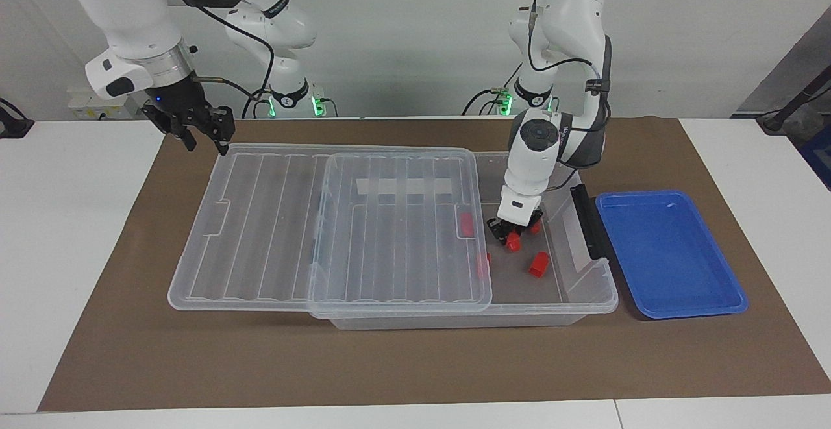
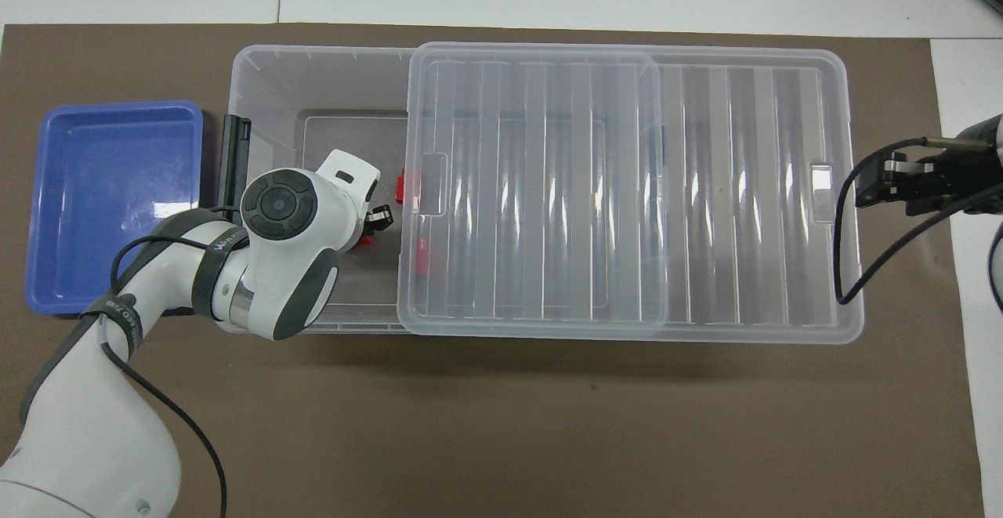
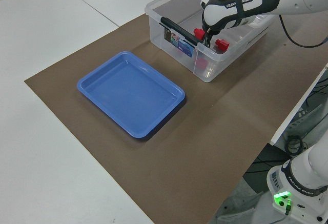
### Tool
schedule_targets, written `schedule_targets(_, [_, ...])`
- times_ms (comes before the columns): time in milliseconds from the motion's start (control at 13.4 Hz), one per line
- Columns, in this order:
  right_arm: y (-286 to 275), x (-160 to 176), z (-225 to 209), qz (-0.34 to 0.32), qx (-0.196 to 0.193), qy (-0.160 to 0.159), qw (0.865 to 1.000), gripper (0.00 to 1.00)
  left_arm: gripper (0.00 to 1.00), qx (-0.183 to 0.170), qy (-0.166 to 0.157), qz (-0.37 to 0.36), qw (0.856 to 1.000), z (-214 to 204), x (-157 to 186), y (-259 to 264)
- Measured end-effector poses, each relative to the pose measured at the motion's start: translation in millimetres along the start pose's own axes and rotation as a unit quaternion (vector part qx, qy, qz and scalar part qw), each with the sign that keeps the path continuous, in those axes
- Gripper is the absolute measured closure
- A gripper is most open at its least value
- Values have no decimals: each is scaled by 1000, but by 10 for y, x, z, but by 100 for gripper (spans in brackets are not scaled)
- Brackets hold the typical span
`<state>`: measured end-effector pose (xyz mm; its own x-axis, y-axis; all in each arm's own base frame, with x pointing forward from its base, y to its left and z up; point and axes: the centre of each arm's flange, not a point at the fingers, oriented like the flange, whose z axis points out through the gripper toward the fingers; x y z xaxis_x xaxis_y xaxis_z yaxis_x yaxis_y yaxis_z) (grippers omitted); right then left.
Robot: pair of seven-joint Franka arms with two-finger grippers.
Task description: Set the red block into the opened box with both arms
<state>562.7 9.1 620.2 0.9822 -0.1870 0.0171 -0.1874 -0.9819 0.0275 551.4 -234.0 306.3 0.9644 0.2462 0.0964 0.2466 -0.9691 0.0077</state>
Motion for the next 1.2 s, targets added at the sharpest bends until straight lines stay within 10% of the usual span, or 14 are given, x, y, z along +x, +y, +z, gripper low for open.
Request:
schedule_targets(299, [225,117,146,15,4,20,1000,97,64,-1,1,1,1000,-4,-5,13])
schedule_targets(896, [657,425,674,-4,6,38,999,99,64,-9,10,-7,1000,-25,8,36])
schedule_targets(1195, [689,586,972,-6,8,37,999,99,44,-9,10,-8,1000,-25,9,35])
